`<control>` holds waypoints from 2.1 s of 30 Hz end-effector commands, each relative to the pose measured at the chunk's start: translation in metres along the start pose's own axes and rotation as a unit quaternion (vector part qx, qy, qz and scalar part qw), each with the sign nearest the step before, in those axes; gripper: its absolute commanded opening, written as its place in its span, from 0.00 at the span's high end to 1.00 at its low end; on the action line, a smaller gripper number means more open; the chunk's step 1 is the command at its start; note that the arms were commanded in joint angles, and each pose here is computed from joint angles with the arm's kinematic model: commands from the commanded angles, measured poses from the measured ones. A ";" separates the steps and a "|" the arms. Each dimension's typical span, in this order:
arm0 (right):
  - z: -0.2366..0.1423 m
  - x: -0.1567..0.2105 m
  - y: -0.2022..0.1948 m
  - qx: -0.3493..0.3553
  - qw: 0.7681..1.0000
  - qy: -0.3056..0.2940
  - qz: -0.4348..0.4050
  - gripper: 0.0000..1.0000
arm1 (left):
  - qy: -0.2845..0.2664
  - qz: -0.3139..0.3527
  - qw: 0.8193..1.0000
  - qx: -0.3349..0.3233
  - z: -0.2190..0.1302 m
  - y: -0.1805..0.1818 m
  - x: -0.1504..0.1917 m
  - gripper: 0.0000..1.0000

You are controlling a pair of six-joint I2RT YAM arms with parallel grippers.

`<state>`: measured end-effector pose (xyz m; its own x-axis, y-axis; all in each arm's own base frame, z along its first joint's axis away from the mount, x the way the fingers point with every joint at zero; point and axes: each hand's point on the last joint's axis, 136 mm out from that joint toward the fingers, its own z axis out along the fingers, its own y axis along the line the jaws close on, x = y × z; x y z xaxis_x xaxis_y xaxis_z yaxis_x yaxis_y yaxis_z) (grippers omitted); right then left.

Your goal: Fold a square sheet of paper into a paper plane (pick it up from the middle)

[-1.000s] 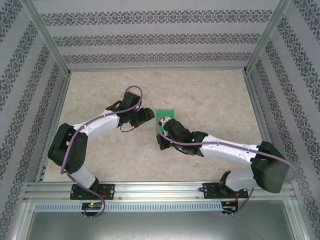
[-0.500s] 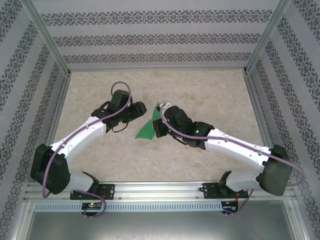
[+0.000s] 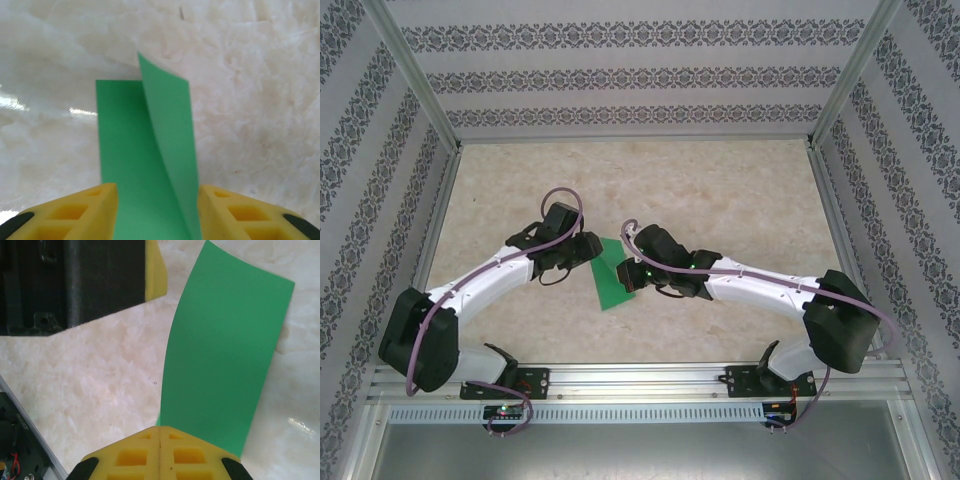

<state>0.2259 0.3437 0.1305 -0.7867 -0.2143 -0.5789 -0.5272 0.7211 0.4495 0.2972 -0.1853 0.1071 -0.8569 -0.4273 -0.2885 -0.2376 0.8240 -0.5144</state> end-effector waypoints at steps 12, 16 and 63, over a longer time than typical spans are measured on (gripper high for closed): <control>0.001 -0.003 0.012 -0.020 0.999 -0.012 -0.042 1.00 | 0.061 -0.101 0.988 0.104 0.024 -0.040 0.011 0.29; 0.004 0.001 0.011 -0.016 0.998 -0.003 -0.059 1.00 | 0.072 -0.115 0.986 0.102 0.037 -0.043 0.011 0.39; 0.015 0.040 -0.011 0.120 0.948 -0.060 -0.288 0.92 | 0.109 -0.110 0.984 0.092 0.052 -0.049 0.015 0.93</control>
<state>0.2048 0.3351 0.0827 -0.3530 -0.5759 -0.7374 -0.7683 0.6282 -0.1228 0.3172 -0.2491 0.0821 -0.8646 -0.5015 0.0310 -0.3831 0.6183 -0.6863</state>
